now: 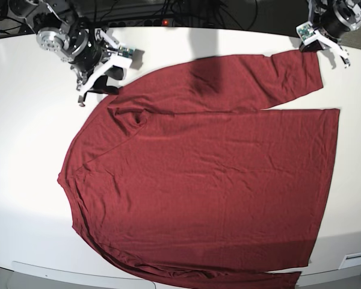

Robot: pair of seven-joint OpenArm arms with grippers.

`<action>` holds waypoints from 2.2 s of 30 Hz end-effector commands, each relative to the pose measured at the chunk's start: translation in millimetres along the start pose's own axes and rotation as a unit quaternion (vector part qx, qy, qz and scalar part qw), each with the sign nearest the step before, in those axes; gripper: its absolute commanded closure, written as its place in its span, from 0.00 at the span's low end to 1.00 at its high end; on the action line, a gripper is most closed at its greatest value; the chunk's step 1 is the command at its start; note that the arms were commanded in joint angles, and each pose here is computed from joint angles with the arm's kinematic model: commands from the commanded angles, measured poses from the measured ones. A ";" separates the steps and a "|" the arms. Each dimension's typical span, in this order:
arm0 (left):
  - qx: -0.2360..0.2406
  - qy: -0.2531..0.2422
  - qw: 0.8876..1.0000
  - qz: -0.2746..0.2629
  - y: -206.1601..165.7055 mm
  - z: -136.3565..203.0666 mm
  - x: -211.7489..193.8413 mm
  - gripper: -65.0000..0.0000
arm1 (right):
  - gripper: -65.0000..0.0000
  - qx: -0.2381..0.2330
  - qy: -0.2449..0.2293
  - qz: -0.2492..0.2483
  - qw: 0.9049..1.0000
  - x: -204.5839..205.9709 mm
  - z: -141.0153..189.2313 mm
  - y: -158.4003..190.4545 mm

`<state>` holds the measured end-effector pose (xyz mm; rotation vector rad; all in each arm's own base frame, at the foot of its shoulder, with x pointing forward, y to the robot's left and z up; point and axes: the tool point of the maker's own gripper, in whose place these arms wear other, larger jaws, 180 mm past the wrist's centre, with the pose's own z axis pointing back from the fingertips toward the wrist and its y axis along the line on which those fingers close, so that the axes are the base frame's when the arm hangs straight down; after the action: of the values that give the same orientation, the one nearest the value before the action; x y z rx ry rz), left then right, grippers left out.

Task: Fold the T-shirt properly
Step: 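Grasp the shirt's shoulder edge with the right and left grippers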

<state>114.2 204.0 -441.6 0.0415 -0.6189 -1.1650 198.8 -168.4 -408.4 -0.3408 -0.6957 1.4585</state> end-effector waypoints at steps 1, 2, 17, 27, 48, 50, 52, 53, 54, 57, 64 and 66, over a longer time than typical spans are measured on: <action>-0.001 0.005 1.000 -0.005 1.1 2.9 -2.4 1.00 | 0.60 -0.011 0.005 0.006 1.000 -6.5 -0.8 -8.5; -0.001 0.005 1.000 -0.005 1.2 2.9 -2.5 1.00 | 0.60 -0.008 0.012 0.005 1.000 -12.3 -3.8 -7.6; -0.001 0.005 1.000 -0.005 0.9 2.9 -2.5 1.00 | 0.60 0.026 -0.008 0.028 0.999 -5.0 -24.9 -4.9; -0.001 0.005 1.000 -0.005 0.8 2.9 -2.6 1.00 | 0.81 0.068 0.038 0.057 0.995 -20.0 -42.5 18.4; 0.139 -0.120 0.980 0.078 103.6 42.9 63.3 1.00 | 1.00 -0.057 0.007 -0.080 0.995 -13.7 -19.2 -74.2; 0.151 -0.121 0.978 0.082 114.6 42.4 65.9 1.00 | 1.00 -0.065 0.006 -0.081 0.995 -13.3 -19.5 -81.2; 0.179 -0.124 0.971 0.095 132.1 44.1 68.0 1.00 | 1.00 -0.068 -0.003 -0.092 0.993 -7.7 -21.5 -86.4; 0.199 -0.125 0.967 0.100 143.0 46.3 68.6 1.00 | 1.00 -0.070 -0.009 -0.102 0.992 -4.1 -22.6 -89.5; 0.220 -0.123 0.962 0.106 153.8 48.6 68.4 1.00 | 1.00 -0.071 -0.016 -0.113 0.991 0.3 -24.2 -92.2; 0.251 -0.122 0.954 0.107 174.1 52.0 70.4 1.00 | 1.00 -0.082 -0.025 -0.127 0.988 9.9 -30.7 -101.0; 0.262 -0.111 0.951 0.121 189.7 44.2 55.5 1.00 | 1.00 -0.079 -0.037 -0.150 0.985 19.4 -43.0 -110.0; 0.258 -0.109 0.950 0.137 190.8 40.0 48.2 1.00 | 1.00 -0.080 -0.039 -0.158 0.984 19.0 -45.8 -113.3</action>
<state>261.6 251.9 -335.5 0.2534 -1.0344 -0.7082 305.2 -151.7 -383.4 -0.2608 -0.8441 1.1230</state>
